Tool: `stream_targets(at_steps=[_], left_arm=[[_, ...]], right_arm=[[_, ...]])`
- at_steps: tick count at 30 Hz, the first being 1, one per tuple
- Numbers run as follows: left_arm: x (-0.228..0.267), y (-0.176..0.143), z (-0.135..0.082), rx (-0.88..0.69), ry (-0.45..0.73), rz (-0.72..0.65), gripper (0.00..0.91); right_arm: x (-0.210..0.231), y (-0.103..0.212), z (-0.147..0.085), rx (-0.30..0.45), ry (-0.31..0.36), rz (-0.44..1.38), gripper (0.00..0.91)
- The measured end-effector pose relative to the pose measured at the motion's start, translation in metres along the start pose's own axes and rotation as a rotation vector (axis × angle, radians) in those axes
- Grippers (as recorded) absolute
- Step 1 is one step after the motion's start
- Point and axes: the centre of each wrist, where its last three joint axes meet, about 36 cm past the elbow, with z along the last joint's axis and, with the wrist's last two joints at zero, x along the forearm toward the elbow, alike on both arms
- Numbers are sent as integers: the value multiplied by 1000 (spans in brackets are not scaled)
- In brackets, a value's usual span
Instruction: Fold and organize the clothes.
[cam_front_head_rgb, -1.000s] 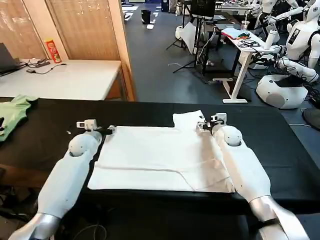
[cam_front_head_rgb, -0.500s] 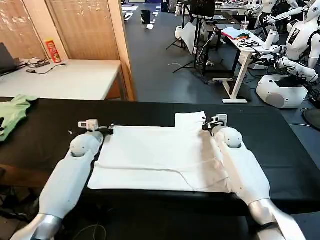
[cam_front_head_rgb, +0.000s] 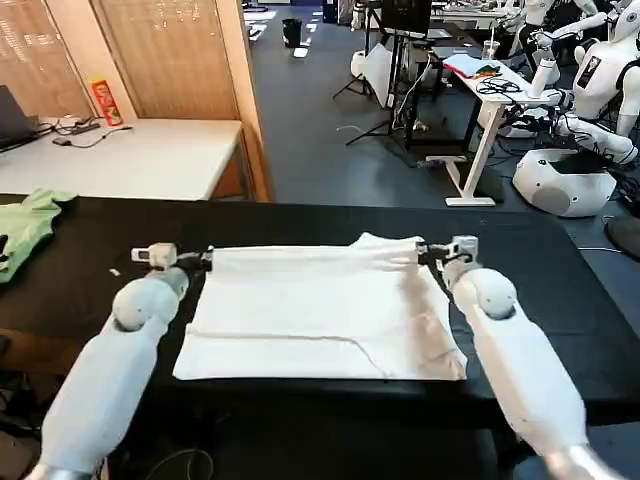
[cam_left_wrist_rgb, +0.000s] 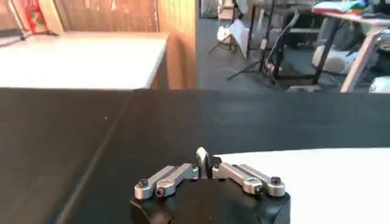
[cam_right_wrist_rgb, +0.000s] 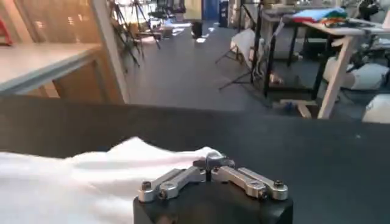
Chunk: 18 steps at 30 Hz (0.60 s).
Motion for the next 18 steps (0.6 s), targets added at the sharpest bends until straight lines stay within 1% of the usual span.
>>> stream_targets(at_steps=[3, 10, 15, 16, 18], left_arm=[[22, -4, 9, -9, 2, 15, 176], [73, -6, 25, -54, -9, 33, 166], [104, -10, 34, -82, -16, 29, 176], [108, -11, 36, -85, -17, 30, 166], [119, -14, 41, -91, -18, 30, 176]], right_arm=[[25, 3, 2, 28, 7, 2, 59], [75, 15, 11, 84, 26, -5, 59], [96, 25, 21, 107, 55, -21, 59], [100, 28, 25, 112, 62, -25, 59], [105, 31, 33, 121, 78, -28, 59]])
